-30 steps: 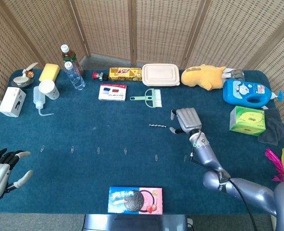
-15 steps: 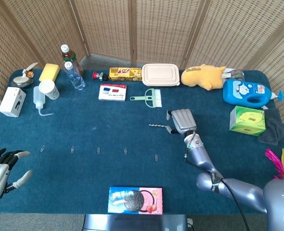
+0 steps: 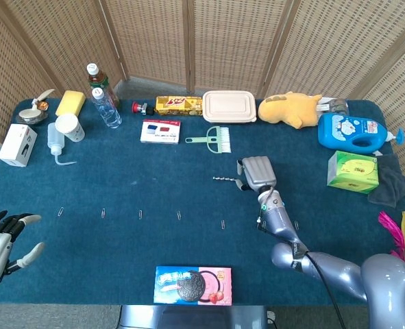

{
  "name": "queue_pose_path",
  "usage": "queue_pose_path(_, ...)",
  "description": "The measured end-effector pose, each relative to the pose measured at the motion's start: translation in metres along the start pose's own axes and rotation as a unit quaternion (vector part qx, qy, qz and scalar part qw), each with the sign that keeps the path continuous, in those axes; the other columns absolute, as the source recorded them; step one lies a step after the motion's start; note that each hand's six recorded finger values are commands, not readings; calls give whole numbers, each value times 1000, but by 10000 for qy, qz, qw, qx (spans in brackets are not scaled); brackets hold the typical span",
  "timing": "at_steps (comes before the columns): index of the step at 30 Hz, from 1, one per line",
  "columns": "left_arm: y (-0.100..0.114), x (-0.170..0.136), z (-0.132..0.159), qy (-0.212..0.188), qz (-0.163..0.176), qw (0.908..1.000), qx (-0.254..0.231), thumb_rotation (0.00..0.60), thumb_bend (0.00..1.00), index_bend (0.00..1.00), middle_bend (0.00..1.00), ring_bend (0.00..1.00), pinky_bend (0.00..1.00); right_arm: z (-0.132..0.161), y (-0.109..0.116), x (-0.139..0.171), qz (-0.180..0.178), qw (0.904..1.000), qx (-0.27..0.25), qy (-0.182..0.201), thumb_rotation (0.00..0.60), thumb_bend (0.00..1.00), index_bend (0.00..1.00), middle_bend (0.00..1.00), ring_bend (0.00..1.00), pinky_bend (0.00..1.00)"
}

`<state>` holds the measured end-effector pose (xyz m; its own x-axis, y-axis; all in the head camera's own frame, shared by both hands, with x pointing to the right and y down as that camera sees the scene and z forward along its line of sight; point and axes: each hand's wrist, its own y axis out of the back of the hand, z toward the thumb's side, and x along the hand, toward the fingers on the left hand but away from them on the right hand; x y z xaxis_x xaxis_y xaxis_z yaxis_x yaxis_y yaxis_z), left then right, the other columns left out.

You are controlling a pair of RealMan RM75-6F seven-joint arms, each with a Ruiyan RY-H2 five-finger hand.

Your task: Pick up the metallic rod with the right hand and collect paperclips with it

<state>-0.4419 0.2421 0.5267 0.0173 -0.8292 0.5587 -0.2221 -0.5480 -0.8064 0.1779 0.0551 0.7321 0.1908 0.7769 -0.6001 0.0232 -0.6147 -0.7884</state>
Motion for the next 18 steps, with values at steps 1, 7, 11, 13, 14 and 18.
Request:
queue_pose_path(1,0,0,0,-2,-6,10000,0,5,237,215,210,174,36,1,-1,0,4,10000,7,5,537,361,500,891,857,688)
queue_pose_path(7,-1,0,-1,14,-6,10000,-1,4,236,215,211,174,36,8,-6,-3,58,10000,63,-13,538,362,496,891,857,688)
queue_pose_path(11,0,0,-2,18,-5,10000,0,2,236,215,211,174,36,11,-10,-6,82,9999,116,-27,539,361,496,890,857,688)
queue_pose_path(13,-1,0,-2,26,-11,10000,-4,3,237,215,211,174,36,12,-11,-7,91,9999,133,-38,539,361,496,890,857,688)
queue_pose_path(14,-1,0,-2,29,-14,10000,-3,3,237,215,211,174,36,12,-13,-8,98,9998,142,-48,539,361,495,890,857,688)
queue_pose_path(18,-1,0,-3,42,-12,10000,4,2,237,215,211,174,36,13,-16,-11,112,9997,190,-87,539,361,489,887,857,688)
